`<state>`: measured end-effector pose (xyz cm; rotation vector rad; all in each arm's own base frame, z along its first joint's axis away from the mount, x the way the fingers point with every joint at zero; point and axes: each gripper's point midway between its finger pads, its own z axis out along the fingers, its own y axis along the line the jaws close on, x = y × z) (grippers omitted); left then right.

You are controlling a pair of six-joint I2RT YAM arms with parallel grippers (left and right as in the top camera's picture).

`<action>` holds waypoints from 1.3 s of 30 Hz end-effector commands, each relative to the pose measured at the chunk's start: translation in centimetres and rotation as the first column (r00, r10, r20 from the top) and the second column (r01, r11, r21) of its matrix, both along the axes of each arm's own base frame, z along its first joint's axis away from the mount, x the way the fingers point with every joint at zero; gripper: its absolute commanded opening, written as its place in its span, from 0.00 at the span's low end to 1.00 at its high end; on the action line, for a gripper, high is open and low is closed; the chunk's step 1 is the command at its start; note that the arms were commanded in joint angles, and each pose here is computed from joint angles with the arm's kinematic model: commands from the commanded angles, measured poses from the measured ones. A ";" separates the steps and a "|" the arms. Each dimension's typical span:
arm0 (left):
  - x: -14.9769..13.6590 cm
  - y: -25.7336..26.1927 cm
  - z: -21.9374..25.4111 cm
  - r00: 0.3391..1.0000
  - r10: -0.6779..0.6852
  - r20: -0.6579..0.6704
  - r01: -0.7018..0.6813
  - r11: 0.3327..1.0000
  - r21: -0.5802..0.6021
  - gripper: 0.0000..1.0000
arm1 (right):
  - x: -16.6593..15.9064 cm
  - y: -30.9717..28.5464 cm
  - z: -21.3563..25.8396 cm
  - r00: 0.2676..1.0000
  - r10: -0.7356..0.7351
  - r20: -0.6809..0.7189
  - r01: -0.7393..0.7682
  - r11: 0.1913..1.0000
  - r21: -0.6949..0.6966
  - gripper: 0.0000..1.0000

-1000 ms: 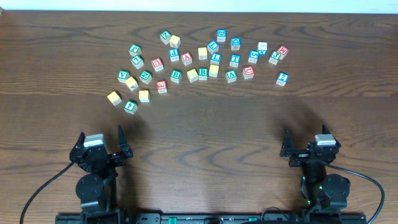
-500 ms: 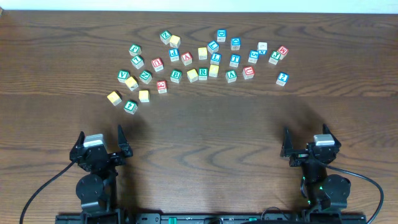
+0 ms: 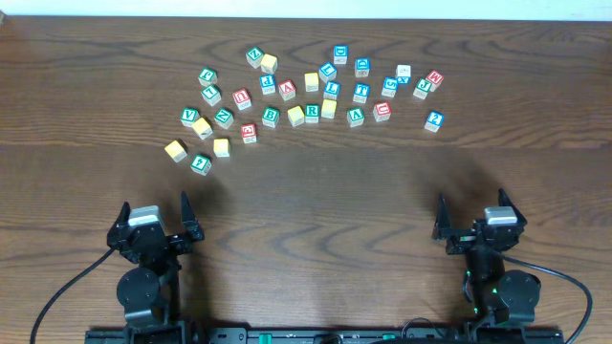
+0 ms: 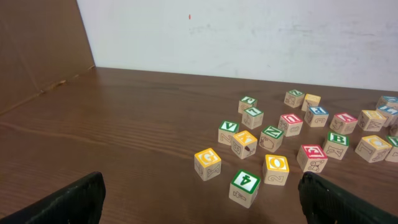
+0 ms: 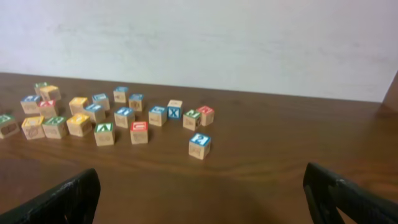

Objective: Spell out ROBOT

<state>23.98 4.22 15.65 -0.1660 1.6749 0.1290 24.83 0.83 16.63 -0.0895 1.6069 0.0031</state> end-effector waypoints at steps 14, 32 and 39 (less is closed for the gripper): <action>-0.4 2.0 -0.3 0.993 0.115 -0.007 -0.115 0.993 0.021 0.98 | 0.0 0.2 0.9 0.999 0.011 0.037 -0.011 1.000 -0.009 0.99; -0.4 2.0 -0.3 0.993 0.115 -0.005 -0.114 0.993 0.013 0.98 | 0.0 0.3 1.2 0.999 0.012 0.049 -0.011 1.000 -0.009 0.99; -0.4 1.9 -0.3 0.994 0.111 -0.005 -0.111 0.994 0.013 0.97 | 0.0 0.3 1.1 0.999 0.012 0.047 -0.011 1.000 -0.009 0.99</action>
